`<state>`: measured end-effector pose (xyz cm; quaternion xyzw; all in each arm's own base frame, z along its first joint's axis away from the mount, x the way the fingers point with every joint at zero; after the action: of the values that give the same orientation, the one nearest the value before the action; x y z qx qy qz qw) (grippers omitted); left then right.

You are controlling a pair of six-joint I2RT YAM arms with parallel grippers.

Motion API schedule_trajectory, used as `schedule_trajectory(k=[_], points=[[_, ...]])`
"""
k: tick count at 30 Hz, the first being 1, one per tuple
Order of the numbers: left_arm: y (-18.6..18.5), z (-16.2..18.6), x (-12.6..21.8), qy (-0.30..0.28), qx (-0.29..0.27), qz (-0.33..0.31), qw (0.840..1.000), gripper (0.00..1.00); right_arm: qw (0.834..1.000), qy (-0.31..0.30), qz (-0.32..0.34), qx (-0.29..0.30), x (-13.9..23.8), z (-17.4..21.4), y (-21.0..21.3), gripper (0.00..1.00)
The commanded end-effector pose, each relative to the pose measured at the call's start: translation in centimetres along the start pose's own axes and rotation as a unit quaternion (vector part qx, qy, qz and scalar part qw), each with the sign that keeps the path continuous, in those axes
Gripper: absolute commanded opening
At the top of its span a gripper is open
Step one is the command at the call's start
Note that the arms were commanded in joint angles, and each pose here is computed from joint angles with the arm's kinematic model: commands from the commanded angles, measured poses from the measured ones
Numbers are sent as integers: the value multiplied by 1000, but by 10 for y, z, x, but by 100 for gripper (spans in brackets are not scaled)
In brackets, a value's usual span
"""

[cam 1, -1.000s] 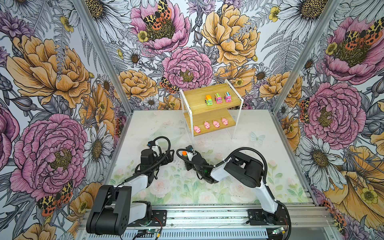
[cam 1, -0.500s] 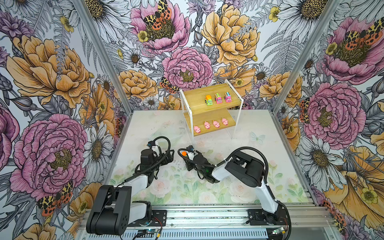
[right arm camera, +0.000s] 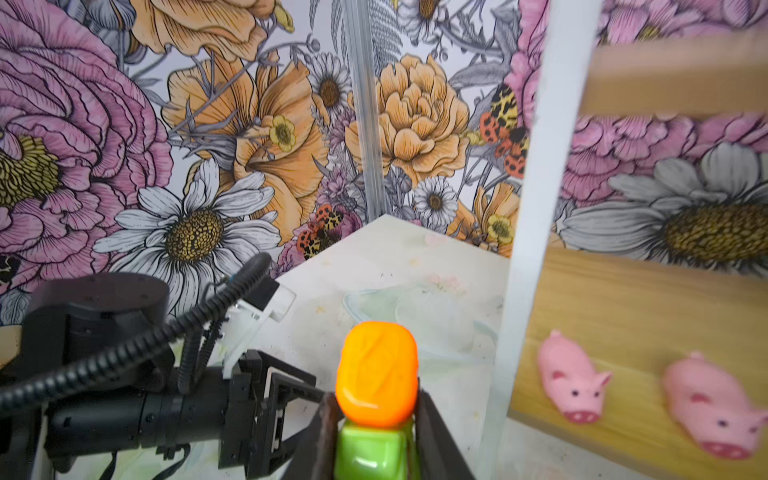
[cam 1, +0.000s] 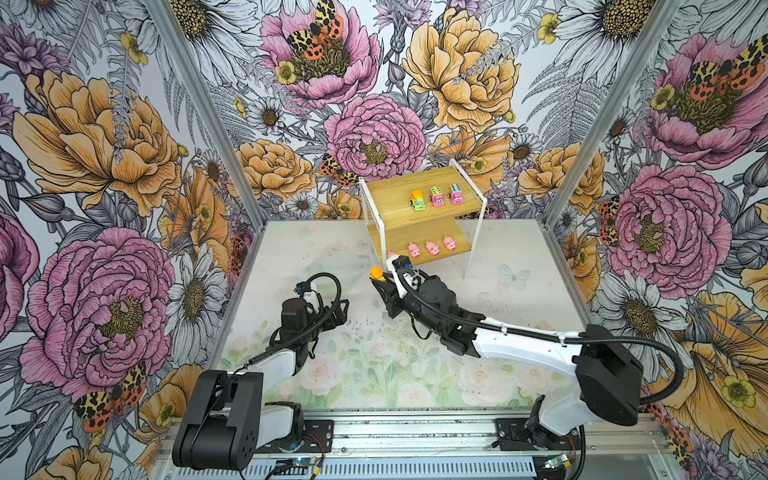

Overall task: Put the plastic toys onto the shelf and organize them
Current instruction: 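Lift the last green truck with the right gripper to the upper shelf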

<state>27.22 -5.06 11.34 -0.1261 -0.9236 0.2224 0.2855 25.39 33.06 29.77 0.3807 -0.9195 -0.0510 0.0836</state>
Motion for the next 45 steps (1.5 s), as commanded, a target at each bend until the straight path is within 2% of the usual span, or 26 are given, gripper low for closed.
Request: schedule_trajectory(k=[1, 8, 13, 26, 45], points=[[-3, -11, 0, -18, 0, 14, 1000, 99, 998, 30, 47, 42, 18, -32, -12, 17], [-3, -11, 0, -18, 0, 15, 1000, 99, 994, -23, 99, 44, 31, -117, -33, 18], [-3, -11, 1, -18, 0, 14, 1000, 99, 989, -32, 141, 30, 14, -147, -55, 18], [-3, -11, 1, -19, 1, 14, 1000, 99, 982, 14, 187, 5, -55, -141, -78, 19], [-3, -10, 1, -19, 0, 15, 1000, 99, 983, 27, 181, -23, -65, -131, -83, 19]])
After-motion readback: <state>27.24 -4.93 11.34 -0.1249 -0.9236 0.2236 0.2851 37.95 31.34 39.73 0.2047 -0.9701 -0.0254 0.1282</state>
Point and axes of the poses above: each gripper's point midway between its finger pads, its own x axis back along the fingers, its own y axis along the line the jaws close on, z = x × y, the point moved 7 cm from there along x, back along the fingers, and after that the axes turned 4 degrees about -x, right-handed, at the moved point
